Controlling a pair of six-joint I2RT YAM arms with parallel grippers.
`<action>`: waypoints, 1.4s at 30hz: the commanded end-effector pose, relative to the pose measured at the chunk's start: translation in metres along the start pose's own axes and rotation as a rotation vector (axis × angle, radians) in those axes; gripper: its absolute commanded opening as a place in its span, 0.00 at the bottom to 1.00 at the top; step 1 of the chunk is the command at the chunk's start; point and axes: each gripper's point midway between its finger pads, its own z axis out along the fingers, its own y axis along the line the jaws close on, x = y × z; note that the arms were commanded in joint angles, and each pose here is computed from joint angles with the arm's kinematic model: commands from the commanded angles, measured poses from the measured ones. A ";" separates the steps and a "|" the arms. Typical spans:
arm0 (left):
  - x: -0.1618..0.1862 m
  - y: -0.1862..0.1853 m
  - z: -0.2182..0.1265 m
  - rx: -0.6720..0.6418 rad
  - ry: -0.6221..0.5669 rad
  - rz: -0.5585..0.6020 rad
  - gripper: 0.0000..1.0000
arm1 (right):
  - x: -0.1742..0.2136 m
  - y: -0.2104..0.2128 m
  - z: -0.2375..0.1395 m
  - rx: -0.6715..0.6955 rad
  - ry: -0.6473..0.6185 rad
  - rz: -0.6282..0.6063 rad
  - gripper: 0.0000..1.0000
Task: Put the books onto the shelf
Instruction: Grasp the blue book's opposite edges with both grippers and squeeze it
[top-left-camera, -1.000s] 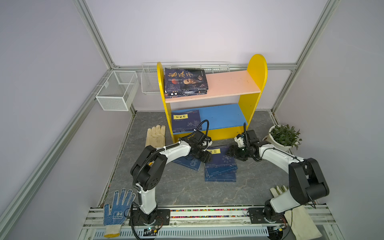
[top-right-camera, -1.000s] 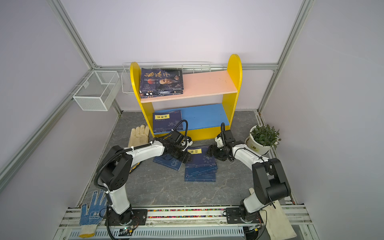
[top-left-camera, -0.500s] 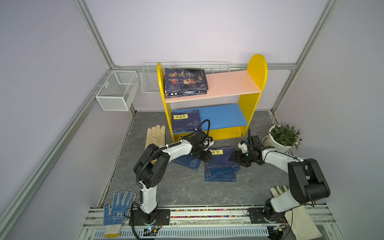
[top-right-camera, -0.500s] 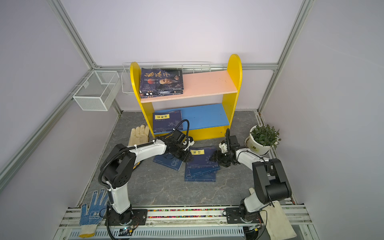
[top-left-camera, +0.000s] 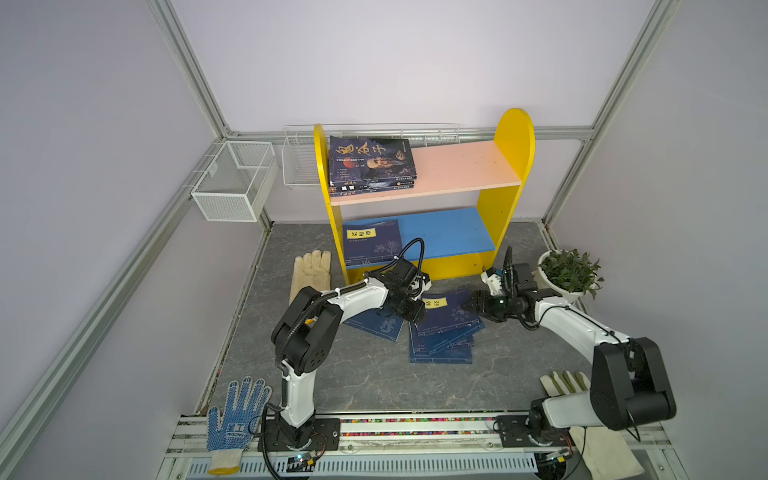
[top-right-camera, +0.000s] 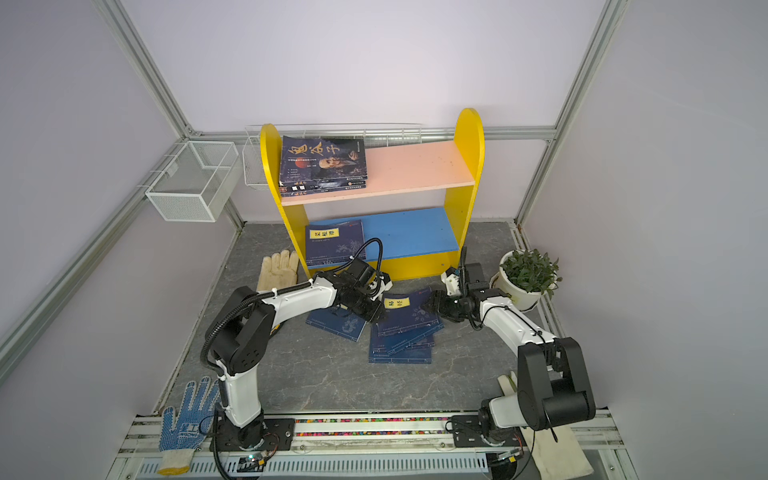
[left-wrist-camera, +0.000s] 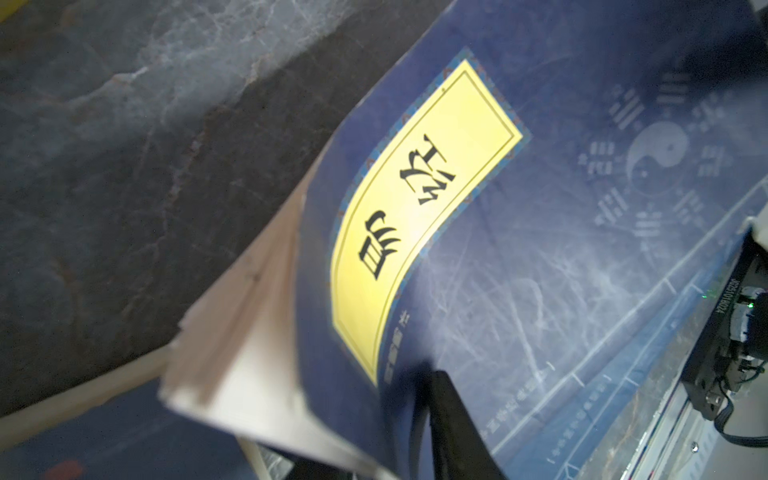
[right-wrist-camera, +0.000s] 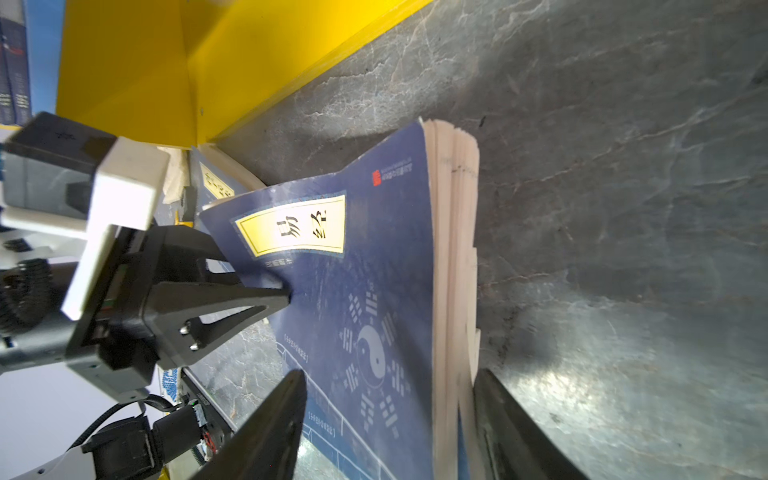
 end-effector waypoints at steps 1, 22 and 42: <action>0.021 0.002 0.015 -0.020 0.086 0.017 0.28 | -0.007 -0.004 -0.001 0.054 -0.019 -0.039 0.68; 0.023 0.003 0.016 -0.023 0.091 0.015 0.27 | 0.021 0.011 0.028 -0.058 0.085 -0.048 0.68; 0.024 0.004 0.016 -0.029 0.096 0.016 0.24 | 0.063 -0.021 0.008 0.090 0.161 0.025 0.69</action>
